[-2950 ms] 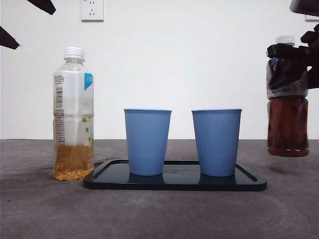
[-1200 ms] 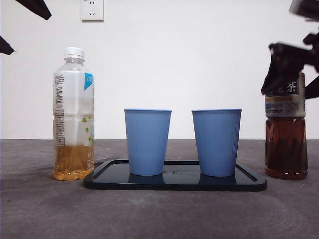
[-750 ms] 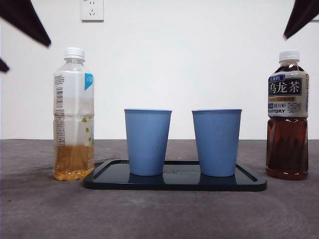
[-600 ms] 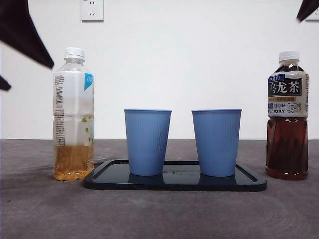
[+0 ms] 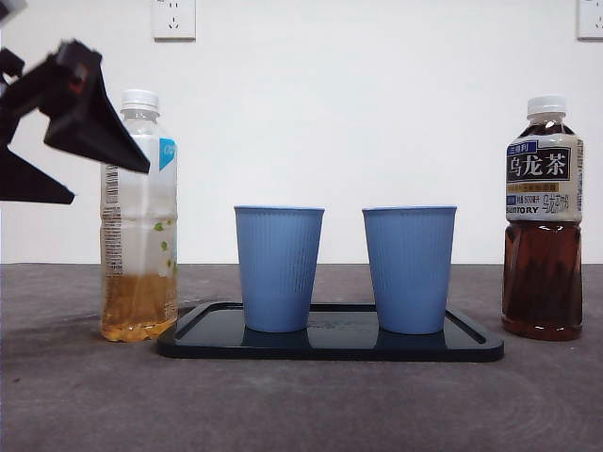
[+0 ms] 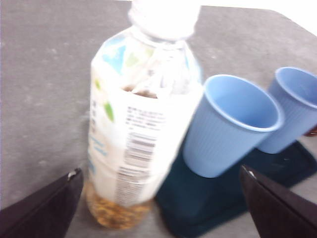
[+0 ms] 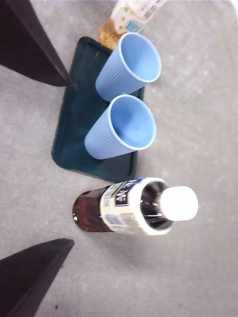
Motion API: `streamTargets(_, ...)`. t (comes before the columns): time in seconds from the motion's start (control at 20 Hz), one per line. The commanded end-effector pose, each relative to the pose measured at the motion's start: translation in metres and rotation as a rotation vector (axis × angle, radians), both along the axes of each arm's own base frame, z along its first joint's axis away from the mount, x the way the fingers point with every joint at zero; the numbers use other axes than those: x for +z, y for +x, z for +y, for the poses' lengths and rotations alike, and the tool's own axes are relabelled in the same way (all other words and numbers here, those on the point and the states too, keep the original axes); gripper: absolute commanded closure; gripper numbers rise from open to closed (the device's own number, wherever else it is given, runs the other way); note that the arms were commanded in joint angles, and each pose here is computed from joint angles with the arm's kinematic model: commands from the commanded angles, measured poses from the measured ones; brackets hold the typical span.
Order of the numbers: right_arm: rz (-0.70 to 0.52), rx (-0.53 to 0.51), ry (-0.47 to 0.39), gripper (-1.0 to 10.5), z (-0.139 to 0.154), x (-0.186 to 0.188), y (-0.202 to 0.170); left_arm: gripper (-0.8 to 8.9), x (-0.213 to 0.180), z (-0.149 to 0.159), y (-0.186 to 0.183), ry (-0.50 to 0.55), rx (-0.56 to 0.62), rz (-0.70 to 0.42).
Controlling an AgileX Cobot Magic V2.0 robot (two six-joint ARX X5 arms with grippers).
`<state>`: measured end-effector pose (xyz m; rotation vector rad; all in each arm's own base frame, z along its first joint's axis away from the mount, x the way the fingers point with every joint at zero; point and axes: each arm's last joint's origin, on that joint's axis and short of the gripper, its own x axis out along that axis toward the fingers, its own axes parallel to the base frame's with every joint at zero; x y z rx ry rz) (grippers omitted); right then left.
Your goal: Pour the drink into the cup
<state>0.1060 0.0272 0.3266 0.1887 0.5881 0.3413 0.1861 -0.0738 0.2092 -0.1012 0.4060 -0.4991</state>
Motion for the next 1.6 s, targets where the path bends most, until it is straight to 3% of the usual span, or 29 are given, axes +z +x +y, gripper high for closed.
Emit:
streamTargets(0.05, -0.011, 0.000, 0.019, 4.6, 0.001, 0.005, 0.000, 3.04, -0.002, -0.002, 0.006, 0.034, 0.002, -0.040)
streamTargets(0.2, -0.006, -0.007, 0.030, 4.6, 0.001, 0.005, 0.000, 3.04, -0.003, -0.006, 0.015, 0.013, 0.003, -0.095)
streamTargets(1.05, -0.004, -0.011, 0.035, 4.6, 0.001, 0.005, 0.000, 3.20, -0.032, -0.019, 0.047, -0.004, -0.002, -0.151)
streamTargets(1.1, -0.003, -0.012, 0.036, 4.6, 0.001, 0.005, 0.000, 3.42, -0.033, -0.020, 0.048, -0.001, -0.003, -0.152)
streamTargets(1.2, -0.002, -0.013, 0.040, 4.6, 0.001, 0.005, 0.000, 5.01, -0.035, -0.020, 0.050, 0.006, -0.007, -0.174)
streamTargets(1.3, 0.002, -0.018, 0.046, 4.6, 0.001, 0.005, 0.000, 5.99, -0.035, -0.021, 0.050, 0.009, -0.008, -0.176)
streamTargets(1.6, 0.004, -0.019, 0.051, 4.6, 0.001, 0.005, 0.000, 6.04, -0.029, -0.022, 0.052, 0.018, -0.013, -0.168)
